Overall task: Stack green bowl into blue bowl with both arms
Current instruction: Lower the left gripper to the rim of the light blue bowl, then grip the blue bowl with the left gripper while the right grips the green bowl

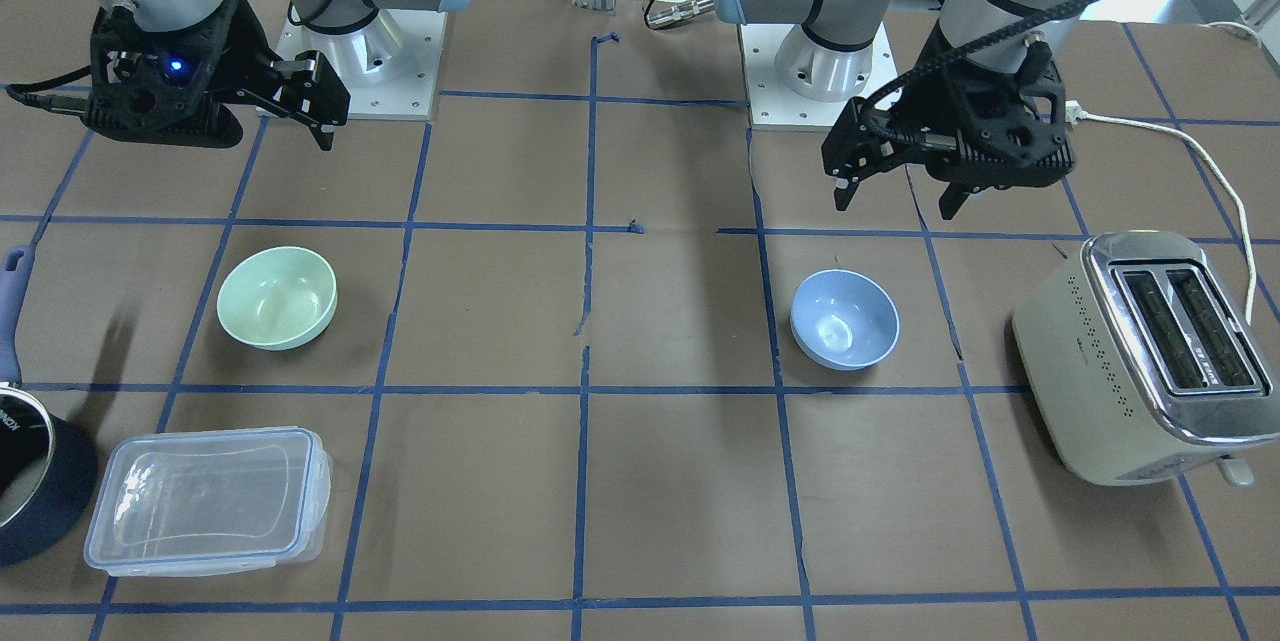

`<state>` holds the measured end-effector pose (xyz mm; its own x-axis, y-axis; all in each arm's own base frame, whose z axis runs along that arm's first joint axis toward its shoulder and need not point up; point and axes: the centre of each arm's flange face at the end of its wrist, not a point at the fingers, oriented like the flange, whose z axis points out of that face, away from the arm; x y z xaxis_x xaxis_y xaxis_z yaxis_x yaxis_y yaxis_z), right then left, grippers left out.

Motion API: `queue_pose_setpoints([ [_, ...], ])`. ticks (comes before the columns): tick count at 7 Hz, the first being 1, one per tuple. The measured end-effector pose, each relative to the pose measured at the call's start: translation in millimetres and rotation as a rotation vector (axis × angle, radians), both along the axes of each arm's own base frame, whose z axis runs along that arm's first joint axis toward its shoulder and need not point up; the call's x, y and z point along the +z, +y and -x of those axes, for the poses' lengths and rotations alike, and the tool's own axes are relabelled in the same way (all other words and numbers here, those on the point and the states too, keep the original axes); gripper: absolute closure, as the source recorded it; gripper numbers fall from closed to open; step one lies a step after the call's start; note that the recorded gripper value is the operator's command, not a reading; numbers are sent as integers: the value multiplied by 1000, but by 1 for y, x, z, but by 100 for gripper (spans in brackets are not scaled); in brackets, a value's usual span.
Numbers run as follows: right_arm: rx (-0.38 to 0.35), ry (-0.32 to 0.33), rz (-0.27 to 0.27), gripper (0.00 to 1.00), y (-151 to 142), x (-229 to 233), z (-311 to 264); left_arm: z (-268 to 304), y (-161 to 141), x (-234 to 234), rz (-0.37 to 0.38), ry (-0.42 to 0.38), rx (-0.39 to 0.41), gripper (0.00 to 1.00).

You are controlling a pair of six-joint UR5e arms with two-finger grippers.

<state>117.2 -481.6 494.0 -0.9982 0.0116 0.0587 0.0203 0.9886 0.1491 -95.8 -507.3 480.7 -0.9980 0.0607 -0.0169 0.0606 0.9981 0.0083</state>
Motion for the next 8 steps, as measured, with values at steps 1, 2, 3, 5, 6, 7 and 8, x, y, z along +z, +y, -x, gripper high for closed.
queue_pose_setpoints([
  [1,-1,0,-1,0,0,0,0,-28,0,-30,-32,8,-17,0],
  [2,-2,-2,-1,0,0,-1,0,-57,2,-72,-41,13,-29,0],
  [3,-2,-2,-1,0,0,-1,0,-80,9,-116,-33,14,-27,0],
  [5,-5,-3,-2,0,-1,-1,0,-107,31,-193,-42,26,-19,6],
  [6,-12,0,-2,0,-2,-2,2,-109,36,-218,-55,50,-15,19],
  [7,-27,4,-6,0,-5,-5,5,-109,36,-236,-67,72,-9,31],
  [8,-47,6,-9,0,-13,-16,14,-110,35,-250,-78,81,-4,46],
])
